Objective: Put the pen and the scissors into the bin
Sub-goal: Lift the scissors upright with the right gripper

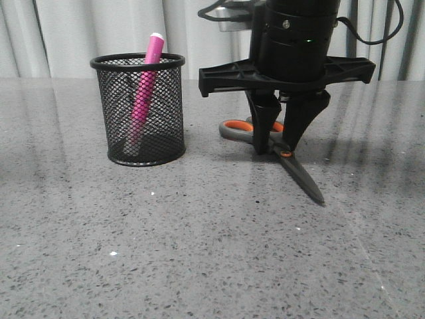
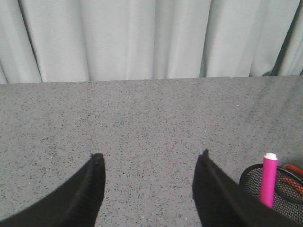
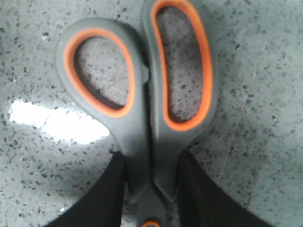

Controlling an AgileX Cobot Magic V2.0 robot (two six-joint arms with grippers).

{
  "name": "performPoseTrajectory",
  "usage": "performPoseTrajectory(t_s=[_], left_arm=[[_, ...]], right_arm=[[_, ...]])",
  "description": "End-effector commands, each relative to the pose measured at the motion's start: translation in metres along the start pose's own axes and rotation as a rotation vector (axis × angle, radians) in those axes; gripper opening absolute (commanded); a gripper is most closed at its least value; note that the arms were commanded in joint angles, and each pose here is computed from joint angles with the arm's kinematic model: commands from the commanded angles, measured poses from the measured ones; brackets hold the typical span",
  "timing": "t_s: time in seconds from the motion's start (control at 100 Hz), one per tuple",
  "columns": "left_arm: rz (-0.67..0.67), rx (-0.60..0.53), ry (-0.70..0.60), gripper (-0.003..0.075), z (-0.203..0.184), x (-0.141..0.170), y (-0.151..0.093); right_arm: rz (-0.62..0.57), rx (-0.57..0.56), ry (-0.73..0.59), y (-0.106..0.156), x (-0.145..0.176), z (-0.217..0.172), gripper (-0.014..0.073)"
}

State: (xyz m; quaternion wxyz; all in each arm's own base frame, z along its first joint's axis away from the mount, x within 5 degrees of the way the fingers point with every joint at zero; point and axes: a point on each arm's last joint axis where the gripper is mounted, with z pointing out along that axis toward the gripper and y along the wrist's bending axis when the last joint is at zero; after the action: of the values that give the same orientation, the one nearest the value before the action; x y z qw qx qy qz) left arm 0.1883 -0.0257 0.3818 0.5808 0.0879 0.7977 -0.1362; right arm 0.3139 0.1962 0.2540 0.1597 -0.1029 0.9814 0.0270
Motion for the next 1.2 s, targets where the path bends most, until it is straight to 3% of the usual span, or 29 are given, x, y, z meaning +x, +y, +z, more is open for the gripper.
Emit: performPoseTrajectory(t_s=[0.0,0.27,0.48,0.67,0.89,1.0,1.19], left_arm=[[-0.029,-0.022,-0.087,0.0385,-0.007,-0.014,0.0],[-0.029,-0.022,-0.087,0.0385,-0.007,-0.014,0.0],[-0.029,-0.022,-0.087,0.0385,-0.007,-0.014,0.0],[-0.029,-0.022,-0.087,0.0385,-0.007,-0.014,0.0],[-0.029,-0.02,-0.085,0.0385,-0.007,-0.014,0.0],[-0.029,-0.02,-0.085,0.0385,-0.007,-0.014,0.0],[-0.029,-0.02,-0.085,0.0385,-0.007,-0.014,0.0]], right_arm=[[-0.018,-0.001,-0.111,-0.004,-0.008,-0.028,-0.0075],[-0.002,-0.071,-0.422,-0.017,0.001,-0.089,-0.0076],[-0.012,-0.272,-0.797,-0.02,0.021,-0.125,-0.0076],[-0.048,-0.455,-1.096,-0.011,0.02,-0.14,-0.0076],[-0.075,-0.587,-1.285,0.003,0.005,-0.137,-0.0076],[-0.147,-0.645,-1.372,0.013,-0.002,-0.127,-0.0076],[-0.188,-0.686,-1.388,0.023,-0.008,-0.104,-0.0076]])
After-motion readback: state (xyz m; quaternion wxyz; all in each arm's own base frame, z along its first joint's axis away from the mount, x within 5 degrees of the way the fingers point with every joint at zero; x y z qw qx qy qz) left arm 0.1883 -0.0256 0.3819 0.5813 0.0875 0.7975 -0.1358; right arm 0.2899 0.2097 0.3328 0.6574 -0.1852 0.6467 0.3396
